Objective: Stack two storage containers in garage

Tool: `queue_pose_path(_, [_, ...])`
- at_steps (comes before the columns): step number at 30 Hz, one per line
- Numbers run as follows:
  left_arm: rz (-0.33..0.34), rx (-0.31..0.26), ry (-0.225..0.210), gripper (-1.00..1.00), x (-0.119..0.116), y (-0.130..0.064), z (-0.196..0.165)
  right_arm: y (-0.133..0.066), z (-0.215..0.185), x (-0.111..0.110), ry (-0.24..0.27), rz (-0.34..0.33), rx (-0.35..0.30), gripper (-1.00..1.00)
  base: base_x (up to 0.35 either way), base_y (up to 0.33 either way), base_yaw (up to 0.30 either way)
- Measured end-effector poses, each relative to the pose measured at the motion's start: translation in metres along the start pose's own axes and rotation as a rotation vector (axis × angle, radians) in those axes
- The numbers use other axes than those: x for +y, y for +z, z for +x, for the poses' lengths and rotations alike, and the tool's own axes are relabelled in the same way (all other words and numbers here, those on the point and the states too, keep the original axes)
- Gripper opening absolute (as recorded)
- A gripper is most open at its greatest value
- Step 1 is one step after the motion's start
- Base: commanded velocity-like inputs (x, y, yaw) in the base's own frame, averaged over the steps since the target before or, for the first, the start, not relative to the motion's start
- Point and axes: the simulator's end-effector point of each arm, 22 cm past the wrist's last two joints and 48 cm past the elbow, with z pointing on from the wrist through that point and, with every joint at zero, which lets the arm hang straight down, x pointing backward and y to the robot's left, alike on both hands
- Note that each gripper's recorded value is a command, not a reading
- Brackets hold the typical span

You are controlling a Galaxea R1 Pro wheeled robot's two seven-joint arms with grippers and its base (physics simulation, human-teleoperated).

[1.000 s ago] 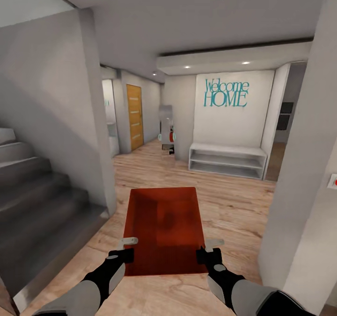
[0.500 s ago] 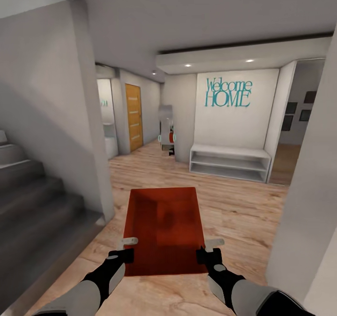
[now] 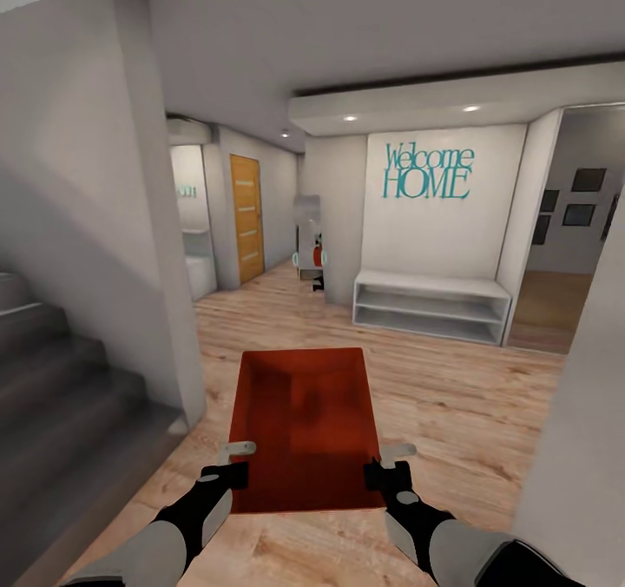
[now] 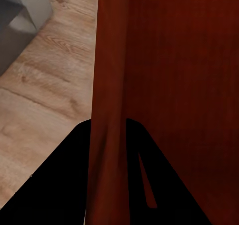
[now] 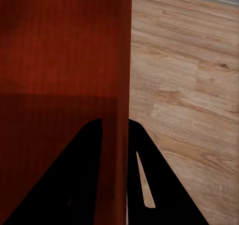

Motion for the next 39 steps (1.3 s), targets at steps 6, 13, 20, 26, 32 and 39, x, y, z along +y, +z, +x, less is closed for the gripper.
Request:
queue_pose_path(6, [0.000,0.000,0.001,-1.00,-0.0001,0.0000,0.0000,0.0000,0.0001,-0.0001,0.000,0.000,0.000,-1.00,0.322,0.000,0.000])
queue_pose_path(13, [0.001,0.000,0.000,-1.00,-0.0002,0.0000,0.0002,0.0000,0.0002,-0.0001,0.000,0.000,0.000,-1.00,0.322,0.000,0.000])
queue_pose_path(20, [0.001,0.001,0.000,-1.00,-0.0002,0.0000,0.0002,0.0000,0.0002,-0.0001,0.000,0.000,0.000,-1.00,0.322,0.000,0.000])
queue_pose_path(26, [0.000,0.001,0.000,-1.00,-0.0001,0.0000,0.0002,0.0000,0.0002,0.0000,0.000,0.000,0.000,-1.00,0.322,0.000,0.000])
queue_pose_path(32, [0.000,0.002,0.000,-1.00,-0.0001,0.0000,0.0006,0.0000,0.0004,-0.0001,0.000,0.000,0.001,-1.00,0.322,0.000,0.000])
queue_pose_path(39, [0.000,0.002,0.000,-1.00,0.0000,0.0000,0.0007,0.0000,0.0005,-0.0001,0.000,0.000,0.001,-1.00,0.322,0.000,0.000])
